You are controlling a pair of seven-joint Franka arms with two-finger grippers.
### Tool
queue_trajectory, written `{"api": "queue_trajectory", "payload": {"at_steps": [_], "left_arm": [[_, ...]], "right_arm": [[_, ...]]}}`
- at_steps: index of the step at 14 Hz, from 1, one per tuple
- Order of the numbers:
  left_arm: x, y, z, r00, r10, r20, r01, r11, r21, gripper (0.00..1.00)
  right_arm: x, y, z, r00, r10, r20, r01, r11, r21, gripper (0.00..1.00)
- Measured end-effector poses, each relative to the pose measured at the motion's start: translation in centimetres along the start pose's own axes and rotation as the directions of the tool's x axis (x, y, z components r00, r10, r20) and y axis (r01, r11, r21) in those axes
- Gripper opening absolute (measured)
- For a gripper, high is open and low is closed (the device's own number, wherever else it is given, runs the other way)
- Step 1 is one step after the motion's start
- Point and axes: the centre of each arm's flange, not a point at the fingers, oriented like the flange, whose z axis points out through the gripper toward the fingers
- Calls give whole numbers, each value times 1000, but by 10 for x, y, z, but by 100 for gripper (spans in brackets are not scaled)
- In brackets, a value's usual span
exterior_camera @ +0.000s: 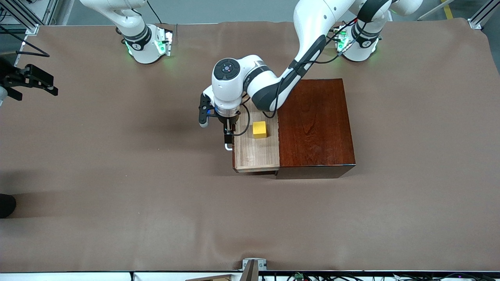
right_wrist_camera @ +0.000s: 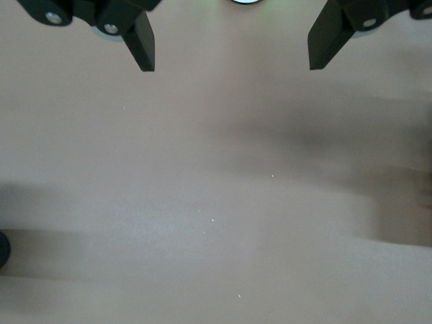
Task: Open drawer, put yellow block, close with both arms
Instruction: 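Push the drawer shut with the left gripper at the handle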
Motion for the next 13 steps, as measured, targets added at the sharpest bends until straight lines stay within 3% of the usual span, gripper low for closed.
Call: {"api": "queue_trajectory", "payload": {"at_steps": [7,10,13], "left_arm": [[-9,-2,-8,995,-5,101,10,999,-46,100],[-18,-7,-9,987,-6,161,15,999,-52,100],[-29,-6,-8,966,15,260,-3,999,-49,100]], "right_arm": [[3,-12,16,999,29,45,-30,1000,6,100],[4,-10,15,999,35,39,-36,999,5,100],[6,-8,8,999,41,11,-41,999,2,100]]}}
